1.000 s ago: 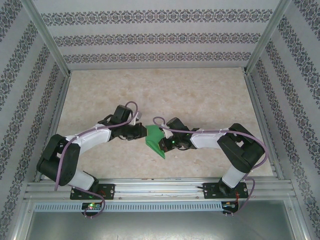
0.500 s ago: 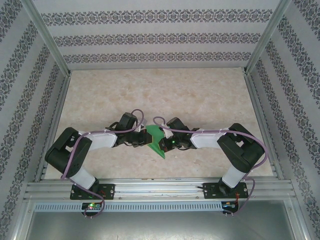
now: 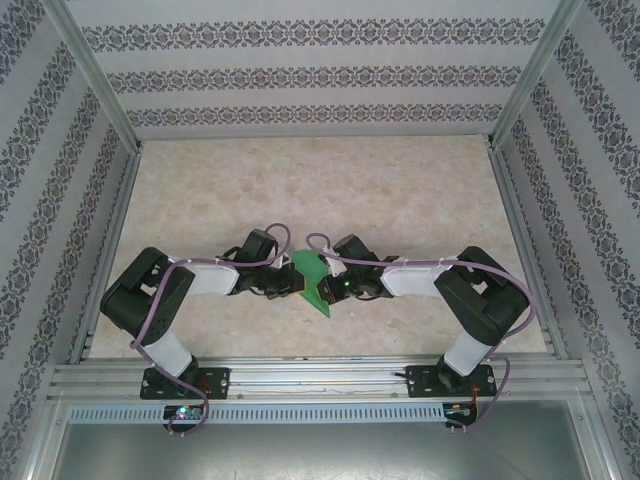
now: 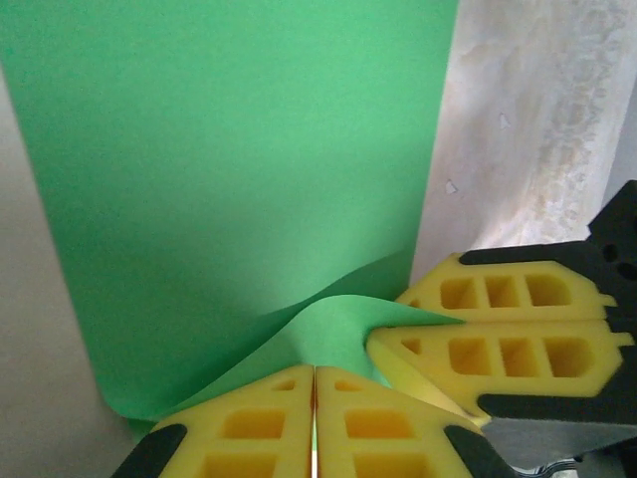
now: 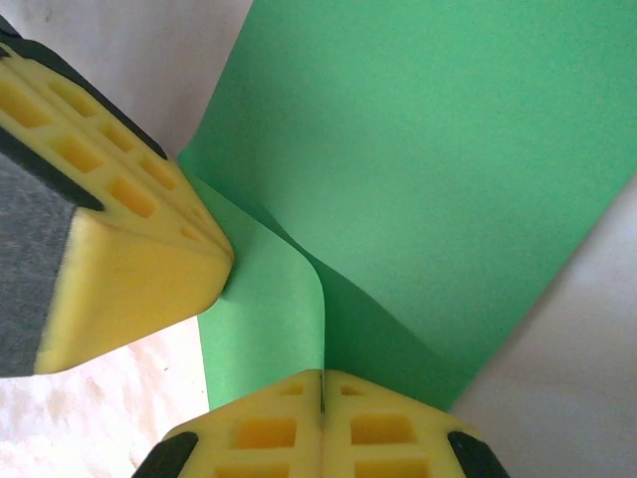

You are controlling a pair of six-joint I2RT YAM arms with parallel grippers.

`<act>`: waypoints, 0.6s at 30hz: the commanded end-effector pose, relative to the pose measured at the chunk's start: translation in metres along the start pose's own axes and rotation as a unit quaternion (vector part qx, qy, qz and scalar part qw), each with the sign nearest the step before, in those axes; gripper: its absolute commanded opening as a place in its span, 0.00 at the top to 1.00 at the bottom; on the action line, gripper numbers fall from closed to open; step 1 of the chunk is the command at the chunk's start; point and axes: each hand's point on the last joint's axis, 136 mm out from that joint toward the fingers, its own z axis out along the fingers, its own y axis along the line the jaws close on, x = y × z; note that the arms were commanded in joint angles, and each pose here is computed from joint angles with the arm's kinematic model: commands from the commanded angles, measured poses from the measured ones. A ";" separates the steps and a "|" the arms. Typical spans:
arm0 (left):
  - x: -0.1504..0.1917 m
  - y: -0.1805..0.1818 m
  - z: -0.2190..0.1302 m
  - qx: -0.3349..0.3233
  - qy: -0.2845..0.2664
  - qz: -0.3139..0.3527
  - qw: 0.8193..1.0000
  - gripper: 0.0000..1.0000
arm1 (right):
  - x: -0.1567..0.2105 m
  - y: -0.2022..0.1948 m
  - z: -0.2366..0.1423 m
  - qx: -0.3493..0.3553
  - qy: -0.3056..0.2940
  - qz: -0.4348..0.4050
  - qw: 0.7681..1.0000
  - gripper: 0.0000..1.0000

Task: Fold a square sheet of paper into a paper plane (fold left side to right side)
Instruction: Third fold the triangle at the center of the table.

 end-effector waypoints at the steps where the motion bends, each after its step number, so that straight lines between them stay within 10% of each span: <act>1: 0.004 0.005 0.004 -0.009 0.003 0.003 1.000 0.90 | 0.036 -0.032 0.007 0.050 0.061 0.031 0.996 1.00; 18: 0.016 0.031 0.003 -0.068 0.022 -0.015 0.997 0.91 | 0.028 -0.028 0.004 0.046 0.051 0.033 0.997 1.00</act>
